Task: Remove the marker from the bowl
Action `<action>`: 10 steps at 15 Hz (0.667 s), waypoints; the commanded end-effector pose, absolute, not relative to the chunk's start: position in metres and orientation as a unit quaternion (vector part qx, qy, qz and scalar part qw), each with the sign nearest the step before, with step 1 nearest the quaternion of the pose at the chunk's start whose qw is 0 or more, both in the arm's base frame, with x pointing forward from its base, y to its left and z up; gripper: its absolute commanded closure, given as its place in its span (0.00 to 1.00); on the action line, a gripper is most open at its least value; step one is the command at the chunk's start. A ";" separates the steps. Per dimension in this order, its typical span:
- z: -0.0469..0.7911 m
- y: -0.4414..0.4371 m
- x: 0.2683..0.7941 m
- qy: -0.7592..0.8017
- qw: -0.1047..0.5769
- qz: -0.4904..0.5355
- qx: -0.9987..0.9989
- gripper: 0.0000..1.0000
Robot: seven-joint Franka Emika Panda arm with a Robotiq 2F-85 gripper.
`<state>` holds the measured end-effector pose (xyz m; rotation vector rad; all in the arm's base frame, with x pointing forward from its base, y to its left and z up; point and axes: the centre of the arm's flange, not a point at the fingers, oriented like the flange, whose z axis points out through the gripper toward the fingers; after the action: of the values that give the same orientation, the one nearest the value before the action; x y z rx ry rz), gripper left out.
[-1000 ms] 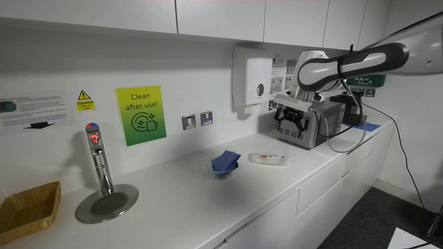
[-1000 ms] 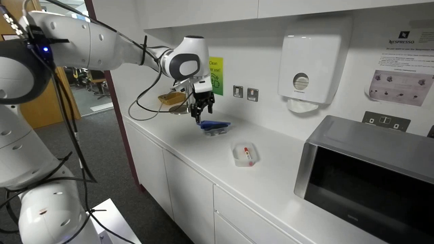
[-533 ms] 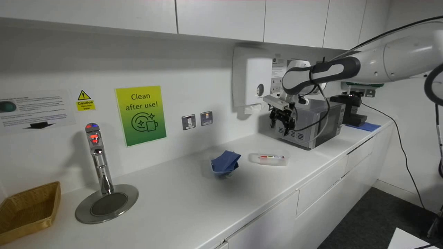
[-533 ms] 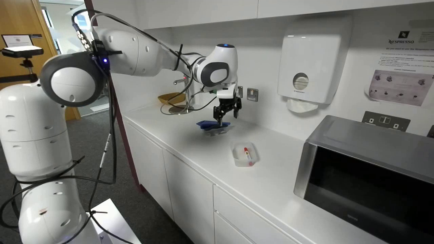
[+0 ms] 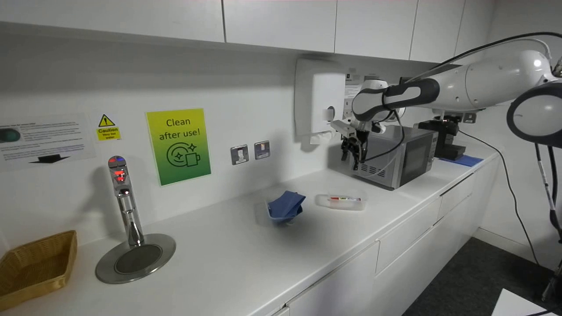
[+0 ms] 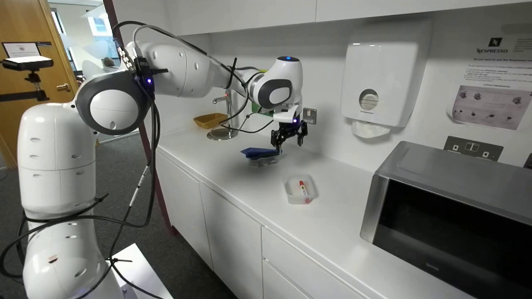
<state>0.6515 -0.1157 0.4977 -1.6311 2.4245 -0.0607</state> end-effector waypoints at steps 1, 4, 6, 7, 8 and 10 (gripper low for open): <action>0.498 -0.116 0.652 0.825 0.110 -0.021 -0.555 0.00; 0.494 -0.115 0.658 0.830 0.106 -0.020 -0.547 0.00; 0.486 -0.115 0.669 0.838 0.108 -0.011 -0.536 0.00; 0.482 -0.115 0.673 0.842 0.108 -0.008 -0.529 0.00; 0.478 -0.115 0.678 0.845 0.106 -0.004 -0.524 0.00; 0.470 -0.114 0.685 0.855 0.107 -0.003 -0.508 0.00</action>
<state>0.6648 -0.1123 0.4695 -1.5839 2.4870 -0.0171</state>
